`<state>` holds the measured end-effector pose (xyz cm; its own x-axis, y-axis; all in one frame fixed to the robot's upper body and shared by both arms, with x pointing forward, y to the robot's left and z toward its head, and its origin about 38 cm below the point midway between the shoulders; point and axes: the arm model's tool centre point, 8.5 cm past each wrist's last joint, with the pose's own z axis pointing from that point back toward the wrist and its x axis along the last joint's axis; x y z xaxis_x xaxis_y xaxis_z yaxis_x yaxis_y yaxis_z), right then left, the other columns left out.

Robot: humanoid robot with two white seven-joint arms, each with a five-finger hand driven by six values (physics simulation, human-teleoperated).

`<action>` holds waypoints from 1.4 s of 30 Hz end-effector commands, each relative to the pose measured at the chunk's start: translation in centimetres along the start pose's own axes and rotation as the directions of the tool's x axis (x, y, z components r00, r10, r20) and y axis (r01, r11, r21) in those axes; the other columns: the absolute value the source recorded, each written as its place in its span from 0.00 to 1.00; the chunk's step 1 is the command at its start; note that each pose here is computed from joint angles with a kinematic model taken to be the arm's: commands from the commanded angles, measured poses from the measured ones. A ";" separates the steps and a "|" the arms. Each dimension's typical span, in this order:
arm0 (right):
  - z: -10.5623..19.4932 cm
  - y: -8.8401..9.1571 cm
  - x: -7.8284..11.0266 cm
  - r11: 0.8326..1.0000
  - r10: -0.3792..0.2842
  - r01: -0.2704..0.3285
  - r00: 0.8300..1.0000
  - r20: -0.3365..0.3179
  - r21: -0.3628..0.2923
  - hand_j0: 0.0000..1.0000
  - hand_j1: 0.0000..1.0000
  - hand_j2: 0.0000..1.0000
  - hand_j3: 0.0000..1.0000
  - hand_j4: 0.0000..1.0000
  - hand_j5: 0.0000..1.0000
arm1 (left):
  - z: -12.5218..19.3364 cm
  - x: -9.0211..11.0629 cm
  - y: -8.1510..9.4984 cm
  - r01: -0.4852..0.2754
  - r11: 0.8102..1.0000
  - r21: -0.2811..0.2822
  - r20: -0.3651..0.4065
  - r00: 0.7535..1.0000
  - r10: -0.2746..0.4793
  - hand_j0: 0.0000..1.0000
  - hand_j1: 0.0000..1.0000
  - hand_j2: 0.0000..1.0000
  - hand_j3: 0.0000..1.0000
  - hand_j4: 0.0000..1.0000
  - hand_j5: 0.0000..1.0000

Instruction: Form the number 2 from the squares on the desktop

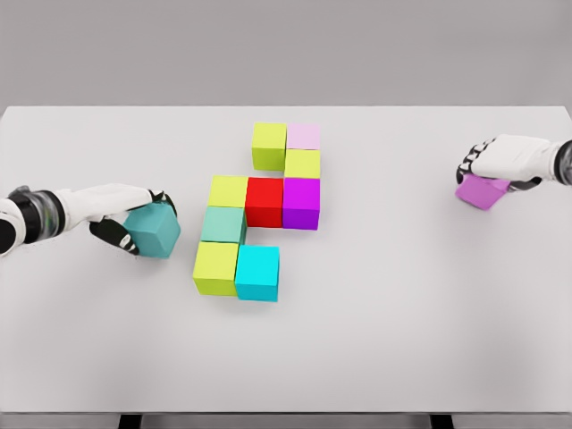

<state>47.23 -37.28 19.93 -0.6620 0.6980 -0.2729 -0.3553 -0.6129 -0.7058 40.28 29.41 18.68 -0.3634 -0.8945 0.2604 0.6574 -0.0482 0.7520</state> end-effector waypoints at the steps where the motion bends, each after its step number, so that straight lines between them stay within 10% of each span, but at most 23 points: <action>1: 0.3 -0.5 -0.2 0.999 -0.036 0.036 0.999 0.010 -0.036 0.60 0.60 0.60 0.60 0.60 0.60 | -0.6 0.2 0.2 -0.002 1.000 0.003 -0.001 1.000 0.002 0.60 0.60 0.60 0.60 0.60 0.60; 6: 0.6 -1.0 0.2 0.993 -0.079 0.083 0.996 0.046 -0.086 0.60 0.60 0.60 0.60 0.60 0.60 | -2.9 -1.0 1.4 -0.030 0.999 0.024 -0.039 0.999 0.030 0.60 0.60 0.60 0.60 0.60 0.60; 15: 1.5 -3.7 8.4 0.979 0.077 -0.030 0.970 0.231 -0.201 0.60 0.60 0.60 0.60 0.60 0.60 | -3.3 -0.9 2.7 -0.034 0.998 0.058 -0.036 0.999 0.037 0.56 0.56 0.56 0.56 0.56 0.56; 28: 2.1 -5.4 14.7 0.949 0.137 -0.014 0.918 0.373 -0.315 0.61 0.61 0.61 0.61 0.61 0.61 | -6.9 -2.3 6.1 -0.092 0.987 0.130 -0.092 0.990 0.105 0.56 0.56 0.56 0.56 0.56 0.56; 42: 0.3 -6.3 18.2 0.945 0.173 -0.016 0.873 0.456 -0.327 0.62 0.62 0.62 0.62 0.62 0.62 | -10.3 0.1 10.4 -0.092 0.968 0.232 -0.083 0.990 0.114 0.56 0.56 0.56 0.56 0.56 0.56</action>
<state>37.47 -21.37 20.07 -0.9358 0.3433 -0.0804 -0.1010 -0.4793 -0.8718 52.98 25.40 20.57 -0.2309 -0.9261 0.2985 0.5306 0.1373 0.8364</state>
